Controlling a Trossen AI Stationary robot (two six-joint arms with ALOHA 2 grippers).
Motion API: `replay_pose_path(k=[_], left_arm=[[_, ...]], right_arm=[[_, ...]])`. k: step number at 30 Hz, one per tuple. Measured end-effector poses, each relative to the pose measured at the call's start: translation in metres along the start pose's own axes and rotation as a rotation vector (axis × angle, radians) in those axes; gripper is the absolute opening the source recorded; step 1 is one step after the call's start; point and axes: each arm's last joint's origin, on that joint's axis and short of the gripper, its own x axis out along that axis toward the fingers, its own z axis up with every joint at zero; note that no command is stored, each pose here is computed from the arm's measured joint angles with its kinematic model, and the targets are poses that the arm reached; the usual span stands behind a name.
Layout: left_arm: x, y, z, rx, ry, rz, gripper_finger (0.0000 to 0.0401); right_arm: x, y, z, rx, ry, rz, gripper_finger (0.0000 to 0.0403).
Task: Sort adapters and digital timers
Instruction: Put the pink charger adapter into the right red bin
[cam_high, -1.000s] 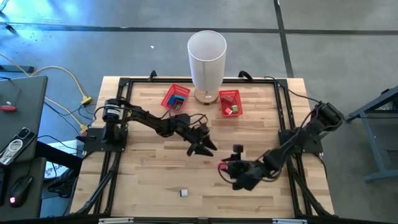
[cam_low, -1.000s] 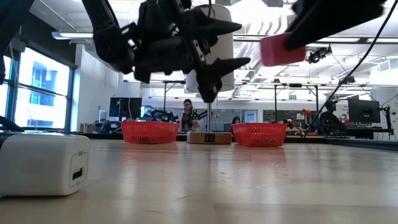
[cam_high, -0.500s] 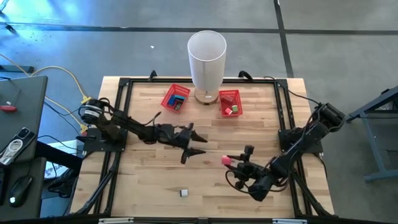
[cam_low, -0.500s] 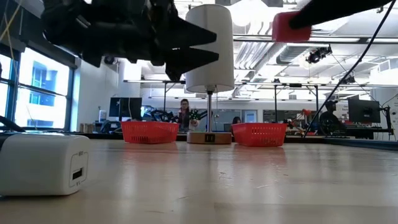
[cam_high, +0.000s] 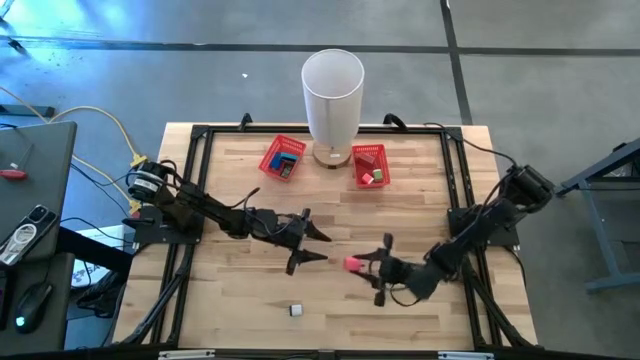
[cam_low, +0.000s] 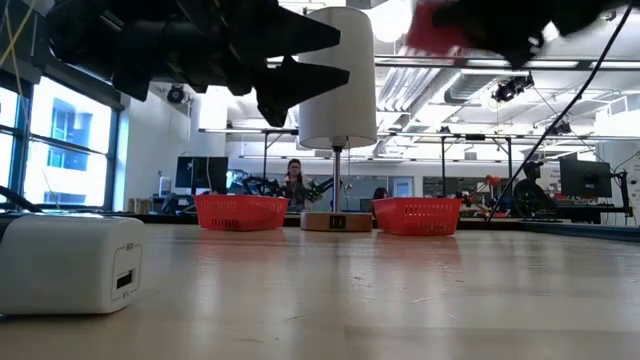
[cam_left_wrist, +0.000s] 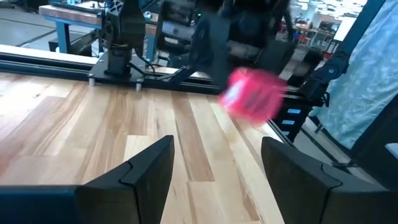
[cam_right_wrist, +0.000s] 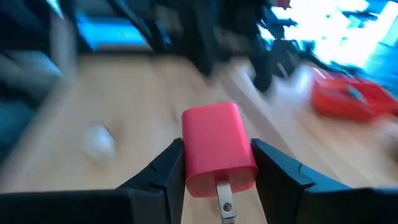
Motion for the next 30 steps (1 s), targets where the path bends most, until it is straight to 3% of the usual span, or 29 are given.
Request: replay_pose_path(k=[4,9,12,16,21,30], left_arm=[[0.000,0.000,0.000,-0.001,0.000,0.000,0.0235],[0.000,0.000,0.001,-0.003,-0.015,-0.003,0.0235],[0.000,-0.002,0.008,0.012,-0.091,-0.017,0.0235],[-0.002,-0.008,0.019,0.162,-0.221,0.034,0.0234],[-0.006,-0.022,0.029,0.329,-0.354,0.119,0.0230],[-0.008,-0.024,0.036,0.289,-0.427,0.125,0.0229]], right_arm=[[0.000,-0.012,0.010,0.063,-0.221,0.174,0.0143],[-0.003,-0.038,0.005,0.154,-0.373,0.247,0.0143],[-0.001,-0.047,0.004,0.178,-0.400,0.285,0.0143],[-0.003,-0.051,0.013,0.175,-0.504,0.337,0.0143],[0.001,-0.054,0.024,0.087,-0.591,0.385,0.0143],[0.026,-0.054,0.058,0.003,-0.613,0.356,0.0143]])
